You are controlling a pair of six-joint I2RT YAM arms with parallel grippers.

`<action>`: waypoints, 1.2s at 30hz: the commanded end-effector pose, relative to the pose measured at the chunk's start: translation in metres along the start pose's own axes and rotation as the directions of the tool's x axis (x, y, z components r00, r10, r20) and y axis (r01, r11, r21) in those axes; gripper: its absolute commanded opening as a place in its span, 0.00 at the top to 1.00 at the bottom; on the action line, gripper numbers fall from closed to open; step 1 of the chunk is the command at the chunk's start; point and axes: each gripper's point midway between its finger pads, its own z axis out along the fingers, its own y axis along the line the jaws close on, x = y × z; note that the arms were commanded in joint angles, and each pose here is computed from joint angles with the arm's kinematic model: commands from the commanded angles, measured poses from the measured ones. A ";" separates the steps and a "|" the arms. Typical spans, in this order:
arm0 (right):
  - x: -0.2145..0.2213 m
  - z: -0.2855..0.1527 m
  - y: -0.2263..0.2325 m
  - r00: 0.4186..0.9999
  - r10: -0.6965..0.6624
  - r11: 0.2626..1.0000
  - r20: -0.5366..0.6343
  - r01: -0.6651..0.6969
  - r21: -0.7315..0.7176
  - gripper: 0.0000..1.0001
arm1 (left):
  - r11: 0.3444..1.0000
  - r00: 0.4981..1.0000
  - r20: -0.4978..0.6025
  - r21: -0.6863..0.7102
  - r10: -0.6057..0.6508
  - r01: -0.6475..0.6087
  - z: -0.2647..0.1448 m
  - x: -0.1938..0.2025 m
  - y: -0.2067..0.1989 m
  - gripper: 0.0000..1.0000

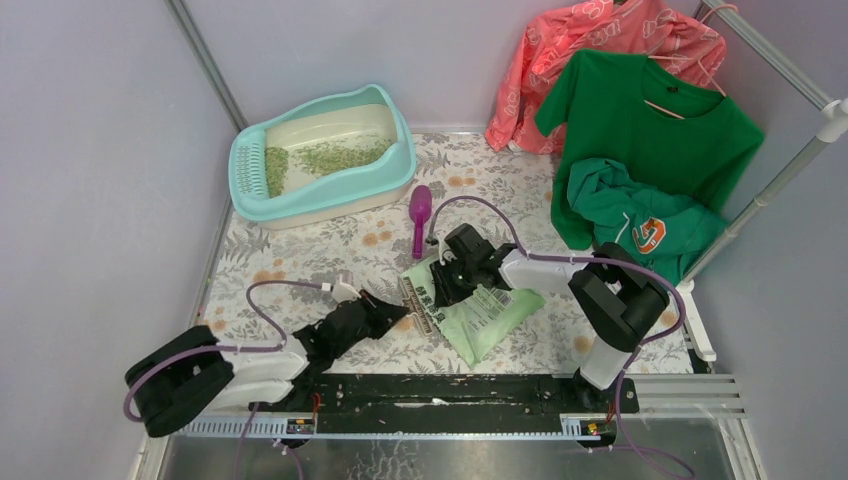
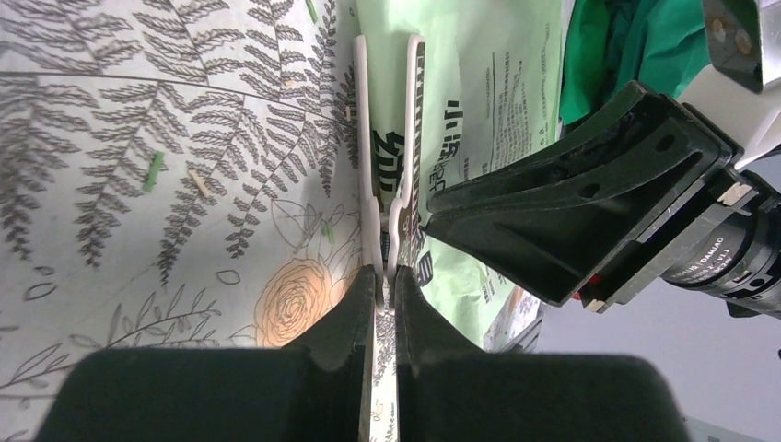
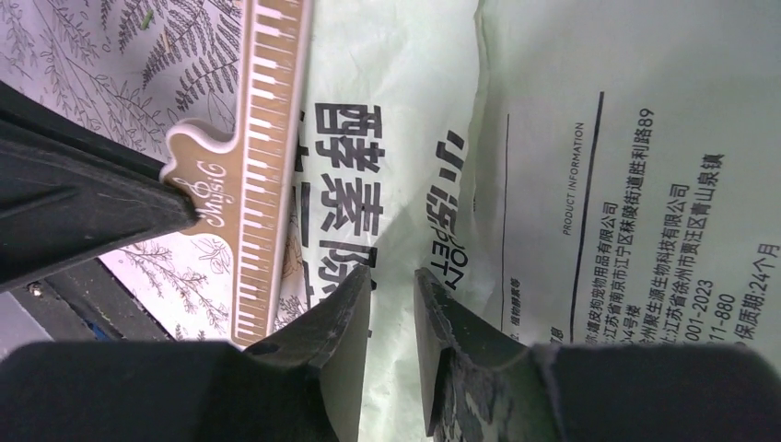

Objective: Fill the litter box with clean litter
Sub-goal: Clamp the cat litter bag at the center of the board.

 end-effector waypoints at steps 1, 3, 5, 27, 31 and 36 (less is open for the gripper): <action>0.028 -0.003 -0.005 0.996 0.027 0.999 -0.090 -0.029 -0.018 0.68 | 0.998 0.999 -0.037 0.057 -0.012 0.014 0.004 0.007 -0.008 0.91; 0.027 -0.004 -0.006 0.996 0.030 0.999 -0.089 -0.032 -0.024 0.69 | 0.998 0.998 -0.046 0.056 -0.031 0.033 0.007 0.010 -0.007 0.91; 0.026 -0.005 -0.006 0.996 0.030 0.999 -0.087 -0.032 -0.024 0.69 | 0.998 0.997 -0.051 0.042 -0.051 0.054 0.007 0.012 0.002 0.91; 0.026 -0.007 -0.011 0.995 0.066 0.997 -0.075 -0.069 -0.045 0.71 | 0.985 0.987 0.027 -0.065 -0.157 0.158 0.026 0.024 0.027 0.94; 0.027 -0.007 -0.011 0.995 0.075 0.996 -0.073 -0.078 -0.050 0.71 | 0.983 0.986 0.043 -0.087 -0.159 0.162 0.033 0.029 0.027 0.95; 0.031 -0.006 -0.012 0.994 0.082 0.995 -0.076 -0.087 -0.057 0.72 | 0.981 0.986 0.035 -0.106 -0.162 0.165 0.042 0.039 0.028 0.94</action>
